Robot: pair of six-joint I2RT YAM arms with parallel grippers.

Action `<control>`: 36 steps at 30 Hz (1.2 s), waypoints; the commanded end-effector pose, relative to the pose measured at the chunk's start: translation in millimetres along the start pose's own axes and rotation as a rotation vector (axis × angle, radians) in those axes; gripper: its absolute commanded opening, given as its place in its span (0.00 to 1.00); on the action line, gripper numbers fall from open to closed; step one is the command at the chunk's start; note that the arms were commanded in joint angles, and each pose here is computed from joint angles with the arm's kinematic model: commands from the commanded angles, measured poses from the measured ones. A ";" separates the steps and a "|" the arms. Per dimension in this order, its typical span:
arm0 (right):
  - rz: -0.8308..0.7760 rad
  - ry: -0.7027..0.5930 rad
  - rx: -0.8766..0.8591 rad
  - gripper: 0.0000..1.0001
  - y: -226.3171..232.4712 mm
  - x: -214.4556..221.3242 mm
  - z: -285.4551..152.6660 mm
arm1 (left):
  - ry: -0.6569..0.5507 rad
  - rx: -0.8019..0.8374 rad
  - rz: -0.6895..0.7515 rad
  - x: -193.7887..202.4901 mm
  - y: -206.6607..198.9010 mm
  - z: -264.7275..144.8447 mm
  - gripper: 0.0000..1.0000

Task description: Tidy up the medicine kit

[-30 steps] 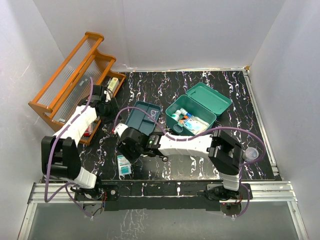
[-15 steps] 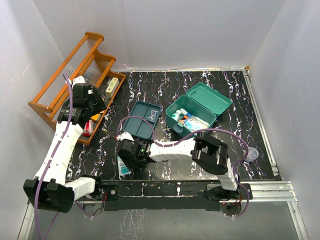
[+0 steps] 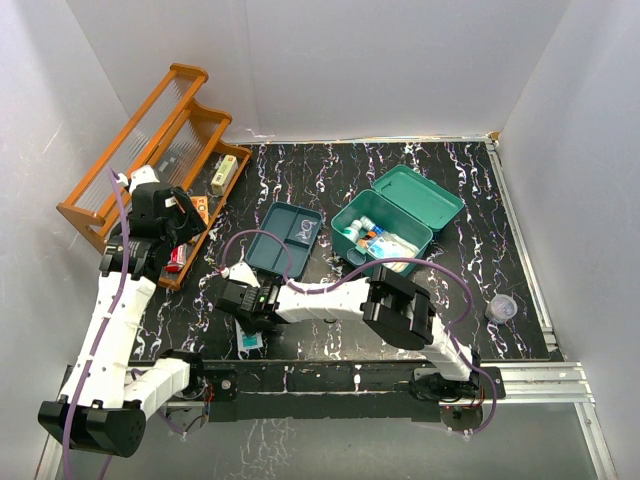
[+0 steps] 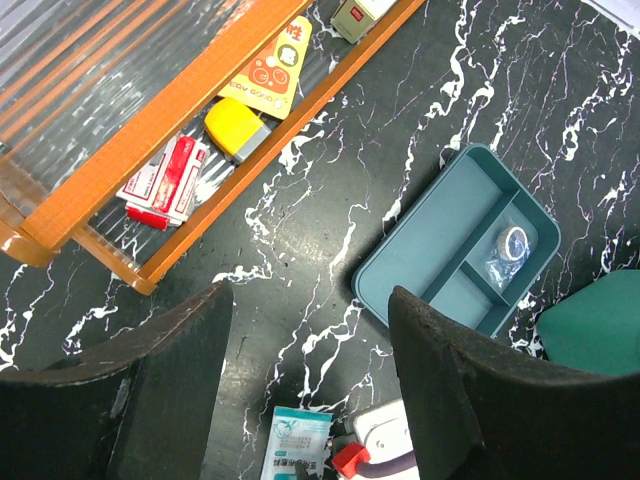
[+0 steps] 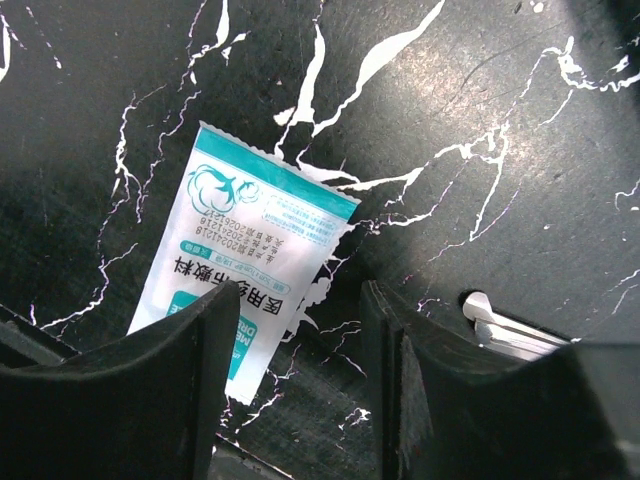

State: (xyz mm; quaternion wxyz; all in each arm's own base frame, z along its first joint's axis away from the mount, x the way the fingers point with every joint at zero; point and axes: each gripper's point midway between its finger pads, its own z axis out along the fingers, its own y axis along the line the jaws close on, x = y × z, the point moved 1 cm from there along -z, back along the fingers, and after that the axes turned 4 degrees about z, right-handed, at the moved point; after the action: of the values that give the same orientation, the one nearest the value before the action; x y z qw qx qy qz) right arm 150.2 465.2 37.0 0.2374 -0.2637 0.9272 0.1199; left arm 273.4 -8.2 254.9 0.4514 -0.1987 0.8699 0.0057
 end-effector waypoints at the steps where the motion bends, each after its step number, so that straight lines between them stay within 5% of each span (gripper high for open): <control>1: -0.012 0.022 0.141 0.38 -18.1 6.9 1.6 | 0.000 -0.068 -0.020 4.4 14.5 -3.2 0.63; 16: -0.005 0.065 0.175 0.00 -28.3 21.4 10.9 | 0.024 -0.043 -0.024 14.9 12.3 -1.4 0.63; 22: 0.011 0.030 0.152 0.00 -23.6 10.6 5.3 | 0.029 -0.024 -0.025 16.9 9.8 -2.7 0.64; 29: 0.086 -0.183 0.055 0.00 -9.6 -57.7 -36.5 | 0.057 0.011 -0.033 22.1 2.3 0.9 0.64; 36: 0.213 -0.345 0.084 0.00 -42.6 -104.0 -68.6 | 0.086 -0.035 -0.028 32.5 7.3 15.4 0.64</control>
State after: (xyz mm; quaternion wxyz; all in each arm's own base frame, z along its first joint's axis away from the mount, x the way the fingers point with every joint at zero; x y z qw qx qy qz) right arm 188.8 452.6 72.9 0.3014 -0.2026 0.9267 0.0971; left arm 264.7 -11.7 229.0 0.4201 -0.2142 0.8818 -0.0013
